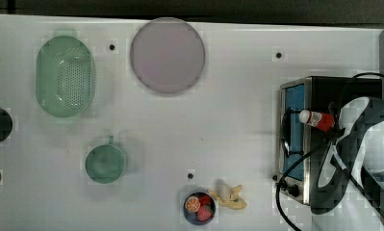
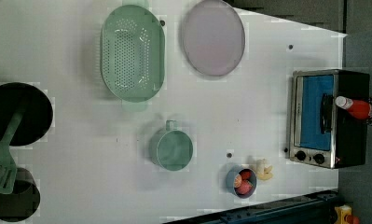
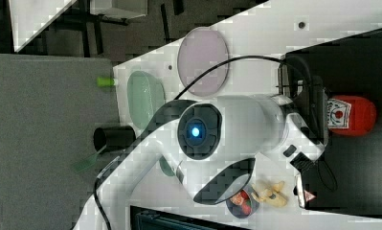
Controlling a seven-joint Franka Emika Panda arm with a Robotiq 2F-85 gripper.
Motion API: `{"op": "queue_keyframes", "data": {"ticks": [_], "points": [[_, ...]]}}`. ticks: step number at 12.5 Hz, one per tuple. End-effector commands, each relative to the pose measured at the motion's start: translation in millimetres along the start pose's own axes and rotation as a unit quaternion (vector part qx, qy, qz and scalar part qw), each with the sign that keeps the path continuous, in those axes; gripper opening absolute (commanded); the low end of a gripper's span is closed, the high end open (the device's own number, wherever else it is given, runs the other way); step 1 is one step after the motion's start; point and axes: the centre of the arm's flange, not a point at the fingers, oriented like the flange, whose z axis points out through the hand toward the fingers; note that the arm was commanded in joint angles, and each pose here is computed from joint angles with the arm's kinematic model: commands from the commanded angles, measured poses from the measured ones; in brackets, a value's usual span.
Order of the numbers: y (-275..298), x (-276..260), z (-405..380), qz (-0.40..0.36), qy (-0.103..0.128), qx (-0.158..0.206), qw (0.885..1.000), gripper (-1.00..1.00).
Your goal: Pick Ketchup from oven and place it on table.
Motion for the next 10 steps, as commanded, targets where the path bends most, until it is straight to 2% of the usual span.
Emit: {"op": "queue_keyframes", "data": {"ticks": [1, 4, 6, 8, 10], "points": [[-12.4, -8.3, -96.5, -0.021, 0.000, 0.043, 0.999, 0.27], [-21.3, -32.1, -159.2, -0.068, 0.018, 0.017, 0.997, 0.27], [-31.7, -55.4, -199.7, -0.096, 0.033, 0.029, 0.994, 0.27], [-41.0, -98.6, -223.9, -0.135, 0.019, 0.036, 0.990, 0.27], [-42.8, -149.4, -235.0, -0.179, -0.013, 0.017, 0.984, 0.27]]}}
